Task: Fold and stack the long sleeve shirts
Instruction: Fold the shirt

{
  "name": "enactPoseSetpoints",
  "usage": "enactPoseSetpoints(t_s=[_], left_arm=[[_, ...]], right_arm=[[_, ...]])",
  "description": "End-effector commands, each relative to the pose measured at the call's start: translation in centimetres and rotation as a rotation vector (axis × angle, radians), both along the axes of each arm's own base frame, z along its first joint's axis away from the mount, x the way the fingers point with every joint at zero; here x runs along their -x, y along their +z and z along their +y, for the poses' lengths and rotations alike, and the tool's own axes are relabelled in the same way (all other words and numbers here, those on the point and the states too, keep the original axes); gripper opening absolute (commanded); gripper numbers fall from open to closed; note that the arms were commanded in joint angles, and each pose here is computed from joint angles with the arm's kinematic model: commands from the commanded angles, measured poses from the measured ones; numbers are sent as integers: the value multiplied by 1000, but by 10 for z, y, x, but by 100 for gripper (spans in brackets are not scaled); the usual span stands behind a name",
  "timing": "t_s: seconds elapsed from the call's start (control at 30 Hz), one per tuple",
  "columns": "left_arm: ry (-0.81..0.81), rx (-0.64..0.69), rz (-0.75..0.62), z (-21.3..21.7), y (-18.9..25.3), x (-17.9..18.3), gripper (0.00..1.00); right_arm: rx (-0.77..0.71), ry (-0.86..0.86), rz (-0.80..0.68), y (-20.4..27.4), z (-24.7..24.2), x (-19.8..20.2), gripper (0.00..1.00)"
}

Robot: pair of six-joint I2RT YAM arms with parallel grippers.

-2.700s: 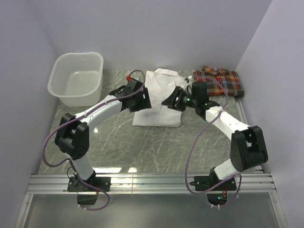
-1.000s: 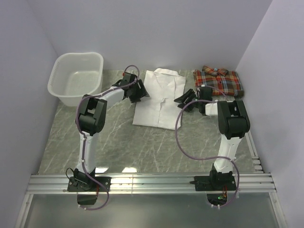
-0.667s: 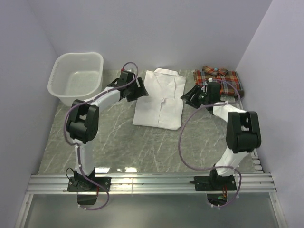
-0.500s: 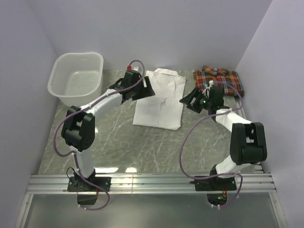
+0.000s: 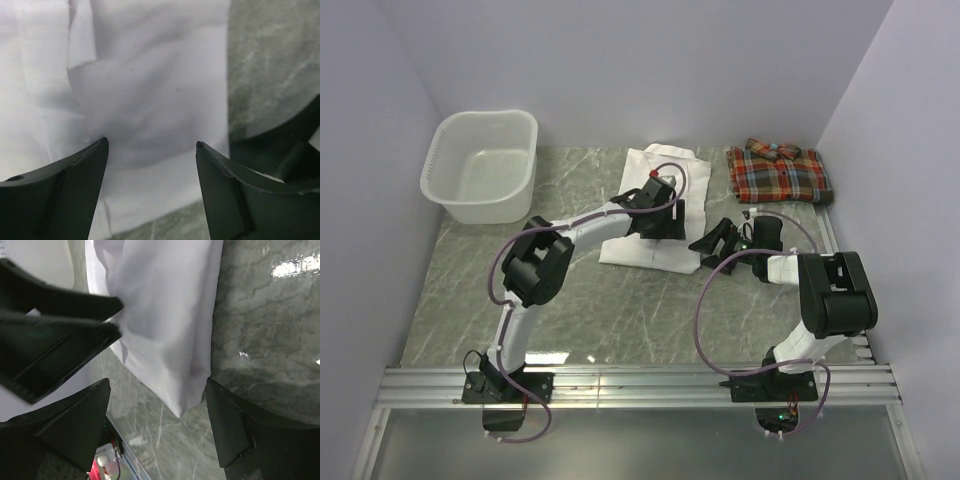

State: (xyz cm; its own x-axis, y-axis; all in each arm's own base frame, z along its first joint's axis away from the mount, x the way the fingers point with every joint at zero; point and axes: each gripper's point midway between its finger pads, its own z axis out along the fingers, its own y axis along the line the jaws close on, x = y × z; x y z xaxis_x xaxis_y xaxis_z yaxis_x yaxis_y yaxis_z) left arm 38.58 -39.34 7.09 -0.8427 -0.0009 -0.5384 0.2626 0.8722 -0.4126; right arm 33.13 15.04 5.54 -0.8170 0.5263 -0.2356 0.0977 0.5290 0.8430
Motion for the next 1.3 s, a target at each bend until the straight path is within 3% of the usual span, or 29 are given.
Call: enactPoseSetpoints(t_s=[0.0, 0.33, 0.87, 1.07, 1.27], left_arm=[[34, -15, -40, 1, 2, -21, 76], [38, -31, 20, 2, -30, -13, 76], [39, -16, 33, -1, -31, -12, 76], [55, -26, 45, 3, -33, -15, 76], [71, -28, 47, 6, -33, -18, 76]], right_arm=[[-49, 43, -107, 13, 10, -7, 83], [-29, 91, -196, 24, 17, -8, 83], [-38, 219, -182, 12, 41, -12, 83], [-15, 286, -64, 0, 42, 12, 70], [7, 362, 6, -4, 38, 38, 65]])
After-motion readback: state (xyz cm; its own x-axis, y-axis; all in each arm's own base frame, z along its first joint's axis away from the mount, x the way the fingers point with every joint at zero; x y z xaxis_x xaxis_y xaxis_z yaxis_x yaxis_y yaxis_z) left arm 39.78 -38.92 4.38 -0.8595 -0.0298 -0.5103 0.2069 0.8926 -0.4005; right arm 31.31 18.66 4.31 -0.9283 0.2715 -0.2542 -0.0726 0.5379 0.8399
